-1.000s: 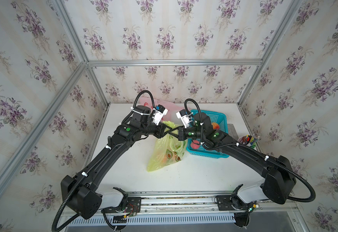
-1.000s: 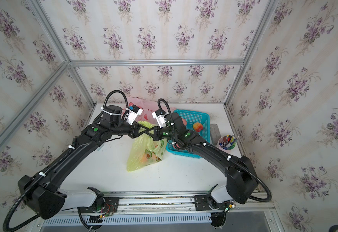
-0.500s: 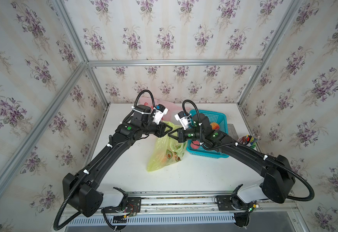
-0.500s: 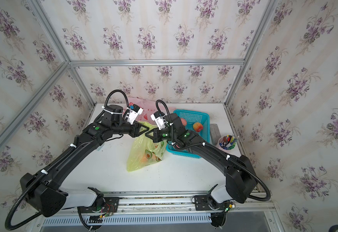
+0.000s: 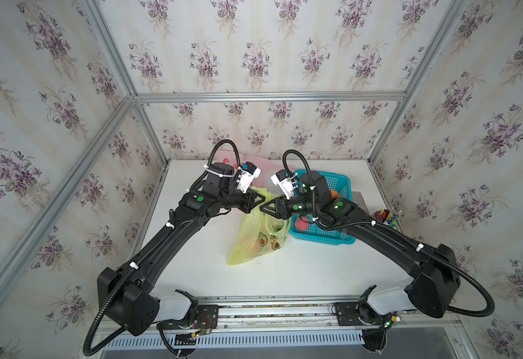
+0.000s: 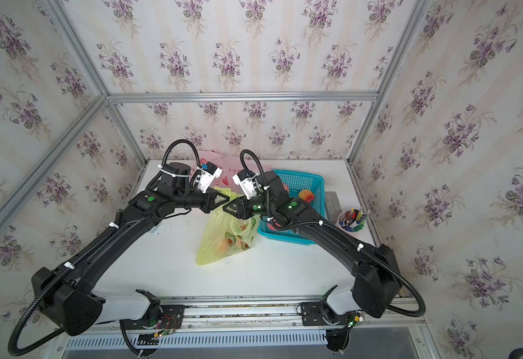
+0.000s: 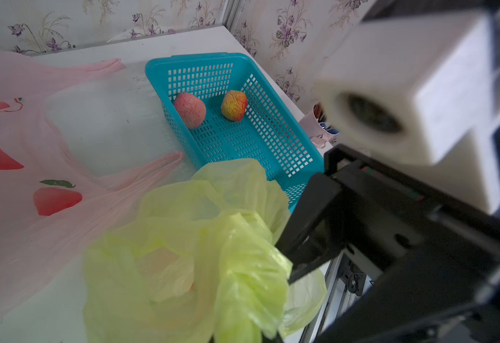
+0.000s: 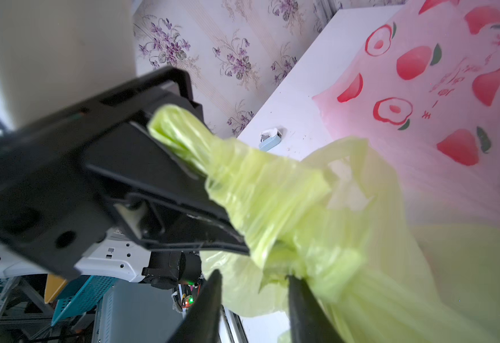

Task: Place the peach into a plastic bag & tie a knot
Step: Cross the plastic bag at the center of the board.

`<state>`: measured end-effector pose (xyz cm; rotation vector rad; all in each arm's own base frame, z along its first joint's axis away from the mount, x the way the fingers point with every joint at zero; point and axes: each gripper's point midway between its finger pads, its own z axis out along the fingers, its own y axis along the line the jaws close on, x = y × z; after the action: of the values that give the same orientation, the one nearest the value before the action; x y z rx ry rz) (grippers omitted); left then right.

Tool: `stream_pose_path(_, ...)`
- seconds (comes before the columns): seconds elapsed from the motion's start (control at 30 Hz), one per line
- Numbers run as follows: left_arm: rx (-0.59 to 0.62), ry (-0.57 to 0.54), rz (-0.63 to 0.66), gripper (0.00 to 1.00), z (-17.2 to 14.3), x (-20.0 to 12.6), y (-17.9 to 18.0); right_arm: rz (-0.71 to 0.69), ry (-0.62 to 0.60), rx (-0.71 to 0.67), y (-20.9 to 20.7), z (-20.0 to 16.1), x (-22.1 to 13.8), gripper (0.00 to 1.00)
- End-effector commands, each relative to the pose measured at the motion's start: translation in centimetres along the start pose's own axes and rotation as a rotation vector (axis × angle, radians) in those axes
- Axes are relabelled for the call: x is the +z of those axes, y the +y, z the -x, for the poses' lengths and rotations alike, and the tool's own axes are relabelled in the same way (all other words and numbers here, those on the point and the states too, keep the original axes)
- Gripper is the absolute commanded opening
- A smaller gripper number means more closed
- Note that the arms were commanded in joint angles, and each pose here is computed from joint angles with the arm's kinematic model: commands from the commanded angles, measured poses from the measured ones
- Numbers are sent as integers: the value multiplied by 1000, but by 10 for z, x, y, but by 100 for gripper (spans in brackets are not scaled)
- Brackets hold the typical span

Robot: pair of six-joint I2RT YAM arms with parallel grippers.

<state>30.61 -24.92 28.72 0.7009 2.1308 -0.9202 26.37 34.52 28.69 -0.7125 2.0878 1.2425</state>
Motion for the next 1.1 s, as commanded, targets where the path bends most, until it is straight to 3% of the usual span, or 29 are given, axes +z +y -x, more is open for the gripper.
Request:
stream_pose_path(0.0, 51, -21, -62, 0, 5, -8, -11, -27, -13, -84, 2, 7, -23, 54)
stream_pose_path(0.23, 60, -1, -218, 0, 7, -29, -34, -32, -111, -257, 26, 31, -64, 77)
stream_pose_path(0.37, 59, 15, -304, 0, 7, -36, -48, 20, -120, -308, 38, 39, -63, 83)
stream_pose_path(0.63, 28, 58, -319, 0, -3, -28, -44, 82, 10, -276, 25, 27, -31, 83)
stream_pose_path(1.07, 4, 78, -286, 3, -5, -19, -33, 135, 158, -253, 22, -9, -2, 67)
